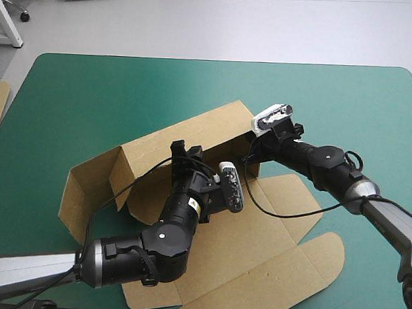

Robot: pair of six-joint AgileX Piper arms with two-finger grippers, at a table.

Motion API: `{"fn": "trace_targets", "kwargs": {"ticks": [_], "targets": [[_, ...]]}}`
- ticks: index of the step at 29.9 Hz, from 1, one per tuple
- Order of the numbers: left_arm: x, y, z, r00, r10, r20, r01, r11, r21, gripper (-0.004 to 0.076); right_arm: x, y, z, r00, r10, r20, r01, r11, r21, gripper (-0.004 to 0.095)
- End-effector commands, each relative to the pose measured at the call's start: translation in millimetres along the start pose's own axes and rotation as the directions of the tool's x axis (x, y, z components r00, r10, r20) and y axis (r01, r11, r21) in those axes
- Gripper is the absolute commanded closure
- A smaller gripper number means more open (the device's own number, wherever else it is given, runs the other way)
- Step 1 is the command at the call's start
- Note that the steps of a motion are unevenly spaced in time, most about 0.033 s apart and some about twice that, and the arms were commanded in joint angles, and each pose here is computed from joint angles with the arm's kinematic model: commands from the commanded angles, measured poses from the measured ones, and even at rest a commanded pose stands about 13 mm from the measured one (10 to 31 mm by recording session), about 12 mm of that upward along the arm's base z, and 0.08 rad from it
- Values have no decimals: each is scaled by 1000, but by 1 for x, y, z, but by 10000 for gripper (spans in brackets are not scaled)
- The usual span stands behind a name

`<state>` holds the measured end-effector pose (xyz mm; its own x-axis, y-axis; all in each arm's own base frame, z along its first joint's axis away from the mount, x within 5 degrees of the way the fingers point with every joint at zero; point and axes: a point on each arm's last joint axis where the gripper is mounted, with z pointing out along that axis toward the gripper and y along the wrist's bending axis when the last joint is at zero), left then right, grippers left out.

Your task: Fold the box

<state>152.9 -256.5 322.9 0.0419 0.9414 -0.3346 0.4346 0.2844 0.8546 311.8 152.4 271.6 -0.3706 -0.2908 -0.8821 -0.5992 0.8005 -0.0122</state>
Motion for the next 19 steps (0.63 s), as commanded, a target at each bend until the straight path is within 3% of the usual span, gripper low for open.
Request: {"fn": "trace_targets", "kwargs": {"ticks": [1,4,5,13,19], "targets": [[-11,41,-19,996,-83,33,87,985,-148,452,-17,5,-12,998,-9,60,11,1000,-27,921],[-13,64,-23,991,-118,58,128,969,-211,702,-17,5,-12,998,-1,58,2,1000,-28,921],[-12,71,-21,989,-136,56,145,965,-217,735,-17,5,-12,999,3,54,-2,1000,-28,921],[51,143,12,920,-370,-130,328,908,-262,730,-26,1,-31,997,-5,73,3,999,35,921],[127,182,33,791,-560,-247,482,818,-312,730,-34,-8,-61,996,53,72,-58,997,60,921]]}}
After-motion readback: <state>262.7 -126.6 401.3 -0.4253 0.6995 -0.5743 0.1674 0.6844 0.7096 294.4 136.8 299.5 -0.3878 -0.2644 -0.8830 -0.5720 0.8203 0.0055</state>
